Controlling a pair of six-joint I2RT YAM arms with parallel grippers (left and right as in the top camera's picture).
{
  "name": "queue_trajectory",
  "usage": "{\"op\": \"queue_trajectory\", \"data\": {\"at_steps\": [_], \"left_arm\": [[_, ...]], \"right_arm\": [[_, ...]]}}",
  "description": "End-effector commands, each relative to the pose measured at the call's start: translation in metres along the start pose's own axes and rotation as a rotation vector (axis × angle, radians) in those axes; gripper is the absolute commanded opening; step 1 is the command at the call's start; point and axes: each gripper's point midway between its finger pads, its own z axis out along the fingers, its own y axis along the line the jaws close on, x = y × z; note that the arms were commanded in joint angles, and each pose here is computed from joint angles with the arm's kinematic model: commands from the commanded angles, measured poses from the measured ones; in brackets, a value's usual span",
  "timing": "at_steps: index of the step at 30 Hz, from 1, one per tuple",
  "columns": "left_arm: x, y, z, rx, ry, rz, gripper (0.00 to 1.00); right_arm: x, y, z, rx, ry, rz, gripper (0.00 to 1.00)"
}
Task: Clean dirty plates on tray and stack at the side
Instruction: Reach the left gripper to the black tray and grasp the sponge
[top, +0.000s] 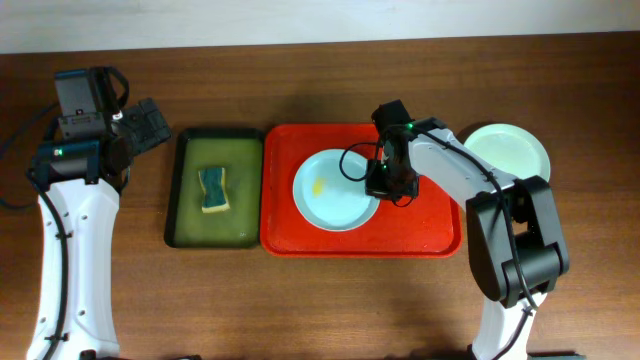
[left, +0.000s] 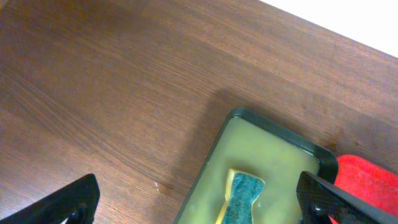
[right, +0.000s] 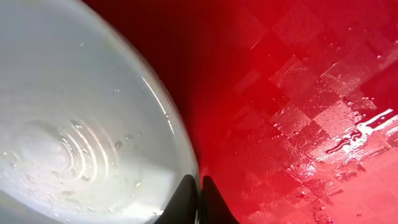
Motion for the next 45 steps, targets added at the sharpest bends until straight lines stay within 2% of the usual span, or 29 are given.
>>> {"op": "queue_trajectory", "data": {"at_steps": [1,13,15,17,19,20,21,22,23,24,25,26,27,28,29,30,31,36,40,43,45], "left_arm": [[0.0,0.002,-0.001,-0.007,-0.002,-0.01,0.99],[0.0,0.002,-0.001,-0.007,-0.002,-0.011,0.99],[-0.015,-0.002,-0.001,0.011,-0.064,-0.022,0.99],[-0.013,-0.004,-0.001,0.018,-0.056,-0.022,0.99],[0.026,-0.031,-0.005,0.19,0.12,-0.006,0.99],[0.054,-0.044,-0.009,0.27,0.247,-0.003,0.95],[0.07,-0.048,-0.008,0.285,0.308,0.024,0.8],[0.092,-0.054,-0.005,0.293,0.382,0.074,0.57],[0.111,-0.06,-0.001,0.294,0.438,0.105,0.3],[0.136,-0.068,0.006,0.293,0.5,0.142,0.24],[0.149,-0.072,0.01,0.296,0.525,0.162,0.41],[0.162,-0.076,0.014,0.296,0.554,0.181,0.68],[0.167,-0.078,0.018,0.284,0.567,0.197,0.82],[0.164,-0.077,0.022,0.272,0.551,0.201,0.92],[0.158,-0.074,0.03,0.244,0.515,0.208,0.89],[0.155,-0.075,0.035,0.232,0.5,0.203,0.7],[0.154,-0.073,0.042,0.214,0.495,0.207,0.65],[0.166,-0.064,0.098,0.096,0.513,0.244,0.6],[0.18,-0.067,0.124,0.085,0.541,0.249,0.52],[0.19,-0.065,0.136,0.071,0.572,0.254,0.52],[0.188,-0.065,0.141,0.074,0.56,0.246,0.46]], "right_arm": [[0.004,-0.001,0.005,0.011,0.015,0.002,0.04],[0.008,0.011,0.005,-0.058,0.043,0.004,0.04],[0.009,0.011,0.005,-0.058,0.043,0.004,0.04],[0.009,0.011,0.005,-0.058,0.043,0.004,0.04],[0.008,0.011,0.005,-0.058,0.042,0.004,0.04],[0.007,0.011,0.005,-0.06,0.038,0.003,0.04],[0.006,0.012,0.005,-0.062,0.033,0.002,0.04],[0.005,0.012,0.005,-0.064,0.029,0.001,0.04],[0.005,0.012,0.005,-0.064,0.029,0.001,0.04],[0.005,0.012,0.005,-0.064,0.03,0.001,0.04],[0.005,0.012,0.005,-0.064,0.03,0.001,0.04],[0.005,0.012,0.005,-0.064,0.03,0.001,0.04],[0.005,0.012,0.005,-0.064,0.03,0.001,0.04],[0.005,0.012,0.005,-0.064,0.03,0.001,0.04],[0.005,0.012,0.005,-0.064,0.03,0.001,0.04],[0.005,0.012,0.005,-0.064,0.029,0.001,0.04],[0.005,0.012,0.005,-0.064,0.03,0.001,0.04],[0.005,0.012,0.005,-0.064,0.029,0.001,0.04],[0.004,0.013,0.005,-0.066,0.025,0.0,0.04],[0.004,0.013,0.005,-0.066,0.026,0.0,0.04],[0.004,0.013,0.005,-0.066,0.026,0.0,0.04]]}}
